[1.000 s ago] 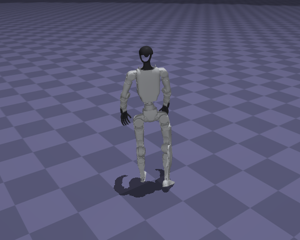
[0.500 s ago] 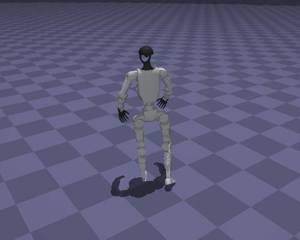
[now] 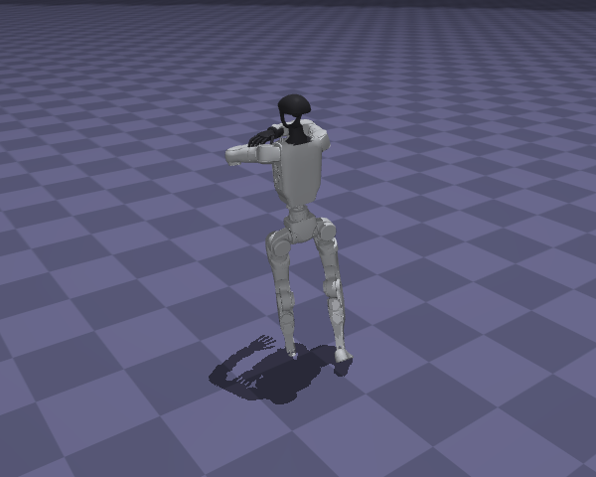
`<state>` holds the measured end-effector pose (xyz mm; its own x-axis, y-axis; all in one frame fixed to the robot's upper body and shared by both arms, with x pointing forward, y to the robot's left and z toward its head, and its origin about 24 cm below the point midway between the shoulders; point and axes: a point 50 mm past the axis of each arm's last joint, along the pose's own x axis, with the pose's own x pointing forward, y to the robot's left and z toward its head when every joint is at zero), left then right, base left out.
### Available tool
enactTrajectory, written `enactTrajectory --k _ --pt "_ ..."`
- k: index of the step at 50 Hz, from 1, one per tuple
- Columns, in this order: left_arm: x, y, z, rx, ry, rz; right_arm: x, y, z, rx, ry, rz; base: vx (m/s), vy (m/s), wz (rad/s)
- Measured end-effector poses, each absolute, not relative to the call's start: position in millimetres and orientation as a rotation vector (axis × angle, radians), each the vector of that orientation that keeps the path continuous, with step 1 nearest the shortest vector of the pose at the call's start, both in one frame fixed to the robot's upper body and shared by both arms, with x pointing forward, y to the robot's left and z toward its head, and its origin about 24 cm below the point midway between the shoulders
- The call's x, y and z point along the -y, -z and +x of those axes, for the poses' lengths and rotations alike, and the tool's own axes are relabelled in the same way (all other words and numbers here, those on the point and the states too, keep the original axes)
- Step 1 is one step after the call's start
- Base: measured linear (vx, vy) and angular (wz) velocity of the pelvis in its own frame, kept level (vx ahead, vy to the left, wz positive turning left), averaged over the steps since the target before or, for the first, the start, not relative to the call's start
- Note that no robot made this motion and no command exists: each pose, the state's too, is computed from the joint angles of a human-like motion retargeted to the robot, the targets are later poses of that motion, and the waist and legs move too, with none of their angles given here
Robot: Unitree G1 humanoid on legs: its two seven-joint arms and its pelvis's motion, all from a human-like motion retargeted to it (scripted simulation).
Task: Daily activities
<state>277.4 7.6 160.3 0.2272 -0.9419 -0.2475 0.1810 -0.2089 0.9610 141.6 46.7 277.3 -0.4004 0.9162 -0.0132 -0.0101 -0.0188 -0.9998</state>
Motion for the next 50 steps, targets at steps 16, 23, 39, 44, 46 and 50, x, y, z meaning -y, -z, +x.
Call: enactTrajectory --k 16,23,39,44,46,50 --pt "5.5 -159.2 243.7 0.691 1.328 0.82 -52.8 -258.4 150.9 1.219 -1.642 -0.694 -0.03 0.02 0.32" --pt "0.1 -149.3 239.9 0.562 1.353 0.687 -46.6 -239.3 160.3 0.98 -1.7 -0.55 -0.02 0.02 0.32" --pt "44.8 -182.0 212.6 0.77 1.59 0.826 -70.6 -249.8 136.9 1.035 -1.804 -0.517 -0.05 0.02 0.3" --pt "54.7 -195.0 208.9 0.872 1.588 0.87 -74.3 -249.2 135.7 1.066 -1.801 -0.548 -0.05 0.02 0.33" --pt "56.8 -197.9 208.1 0.902 1.58 0.879 -74.4 -250.0 136.9 1.082 -1.786 -0.556 -0.04 0.02 0.3" --pt "59.4 -201.8 206.4 0.954 1.565 0.891 -73.3 -252.2 139.3 1.112 -1.753 -0.558 -0.04 0.01 0.28"
